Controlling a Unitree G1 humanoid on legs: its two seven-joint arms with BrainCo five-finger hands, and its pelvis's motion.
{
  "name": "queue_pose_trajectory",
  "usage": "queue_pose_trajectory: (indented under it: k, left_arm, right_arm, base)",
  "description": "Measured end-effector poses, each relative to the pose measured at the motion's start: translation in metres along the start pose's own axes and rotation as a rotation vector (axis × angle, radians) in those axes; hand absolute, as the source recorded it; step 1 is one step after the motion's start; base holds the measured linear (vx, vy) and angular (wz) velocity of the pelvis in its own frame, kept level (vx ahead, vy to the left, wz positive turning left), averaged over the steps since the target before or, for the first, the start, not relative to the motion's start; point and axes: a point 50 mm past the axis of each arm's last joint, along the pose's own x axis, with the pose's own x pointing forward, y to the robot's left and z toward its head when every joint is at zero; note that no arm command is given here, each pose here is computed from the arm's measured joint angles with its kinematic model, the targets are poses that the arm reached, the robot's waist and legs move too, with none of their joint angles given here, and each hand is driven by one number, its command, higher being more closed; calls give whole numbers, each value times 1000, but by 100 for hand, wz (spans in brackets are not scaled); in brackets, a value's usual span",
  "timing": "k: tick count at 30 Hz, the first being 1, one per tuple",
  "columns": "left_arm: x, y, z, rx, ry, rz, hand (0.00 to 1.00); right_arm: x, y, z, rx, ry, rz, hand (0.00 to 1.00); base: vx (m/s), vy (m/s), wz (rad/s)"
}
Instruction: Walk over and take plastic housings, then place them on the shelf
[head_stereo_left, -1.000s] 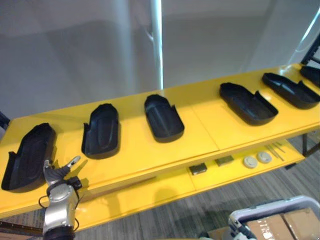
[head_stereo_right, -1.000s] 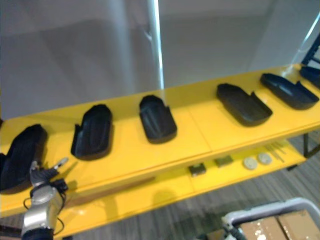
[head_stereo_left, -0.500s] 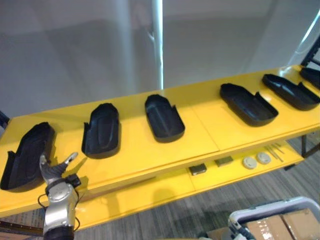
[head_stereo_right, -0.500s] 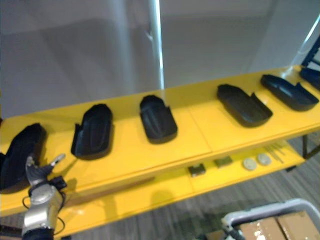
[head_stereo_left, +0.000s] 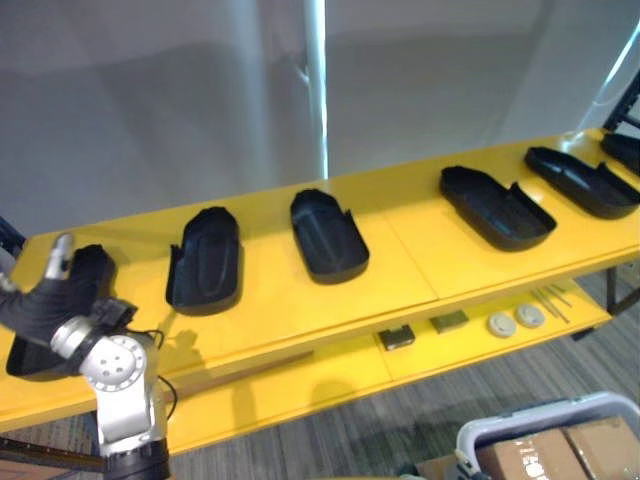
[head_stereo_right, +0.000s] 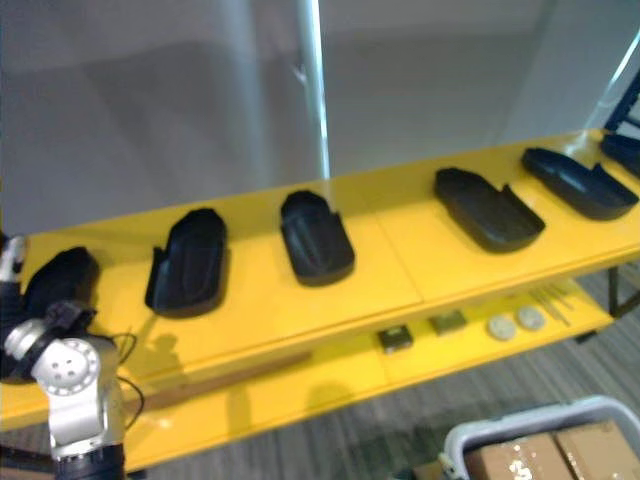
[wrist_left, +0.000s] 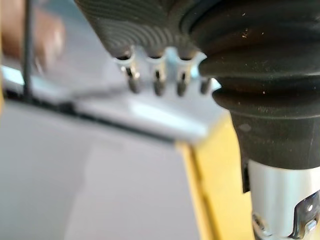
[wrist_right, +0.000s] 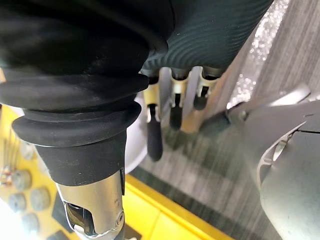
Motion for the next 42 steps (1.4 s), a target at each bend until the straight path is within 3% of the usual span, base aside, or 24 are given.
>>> queue_pose_trajectory:
  k: [7,18,27,42]
  left_arm:
    - [-1,39,-32,95,174,223,0]
    - [-5,93,-77,301,366,389,0]
    - [-14,107,-98,345,474,368,0]
    - [-3,110,-100,390,465,332,0]
  right_arm:
    - [-2,-5,-8,-41,38,-17,0]
    - [-1,-3,-6,-115,61,-20,0]
    - [-1,-5,-3,-172,93,7,0]
    - [1,0,1,-221,108,30,0]
  base:
    - [3,5,1]
    - [-7,4,-1]
    - [0,0,0]
    - [-6,3,-1]
